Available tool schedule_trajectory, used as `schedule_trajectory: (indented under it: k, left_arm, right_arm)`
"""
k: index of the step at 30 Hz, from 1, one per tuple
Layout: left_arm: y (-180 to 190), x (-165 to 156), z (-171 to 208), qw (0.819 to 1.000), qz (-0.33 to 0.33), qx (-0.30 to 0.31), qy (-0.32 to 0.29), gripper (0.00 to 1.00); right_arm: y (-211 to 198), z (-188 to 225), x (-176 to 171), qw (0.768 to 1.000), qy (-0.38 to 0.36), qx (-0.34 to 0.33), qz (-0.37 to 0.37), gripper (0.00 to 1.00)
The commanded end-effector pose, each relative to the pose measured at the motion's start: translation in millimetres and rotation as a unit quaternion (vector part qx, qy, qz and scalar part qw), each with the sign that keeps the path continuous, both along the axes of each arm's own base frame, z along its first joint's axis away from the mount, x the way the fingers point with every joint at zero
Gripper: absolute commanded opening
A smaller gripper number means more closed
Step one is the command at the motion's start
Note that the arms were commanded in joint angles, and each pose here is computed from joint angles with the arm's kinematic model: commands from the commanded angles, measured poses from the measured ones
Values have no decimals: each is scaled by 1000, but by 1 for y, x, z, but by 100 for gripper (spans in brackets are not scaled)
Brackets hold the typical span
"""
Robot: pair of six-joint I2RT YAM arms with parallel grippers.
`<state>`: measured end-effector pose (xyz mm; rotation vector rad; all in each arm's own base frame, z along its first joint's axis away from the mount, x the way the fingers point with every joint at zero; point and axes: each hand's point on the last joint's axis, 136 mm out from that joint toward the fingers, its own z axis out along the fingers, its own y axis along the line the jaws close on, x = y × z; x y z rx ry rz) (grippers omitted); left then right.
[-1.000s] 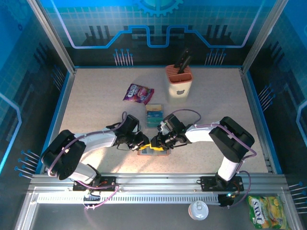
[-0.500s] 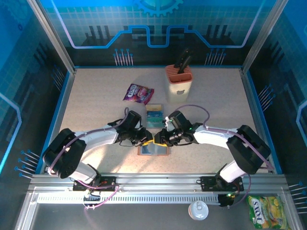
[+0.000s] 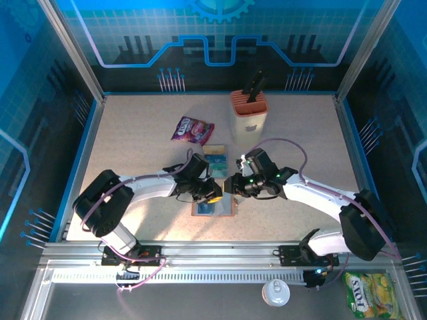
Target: Take the credit cards out of the card holder
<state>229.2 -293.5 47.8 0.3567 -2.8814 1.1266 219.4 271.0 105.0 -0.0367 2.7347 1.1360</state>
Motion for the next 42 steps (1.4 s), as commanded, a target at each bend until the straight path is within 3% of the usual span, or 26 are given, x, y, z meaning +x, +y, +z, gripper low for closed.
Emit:
schedule_trajectory:
  k: [1,8,21,29,42]
  left_arm:
    - [-13,2,6,1000,-24,-9,-6,18]
    - [-25,7,0,999,-36,-11,-1,13]
    - [-34,12,-4,999,-39,-14,3,12]
    - [-37,15,3,999,-37,-20,-5,27]
    - [-21,21,23,999,-28,-12,-40,42]
  right_arm:
    - [-12,-1,0,1000,-4,-15,-10,35]
    - [-17,-1,0,1000,-6,-17,-16,35]
    - [-17,1,2,1000,-10,-18,-18,36]
    - [-17,0,3,1000,-10,-17,-23,36]
    - [-3,-3,0,1000,-5,-20,-8,36]
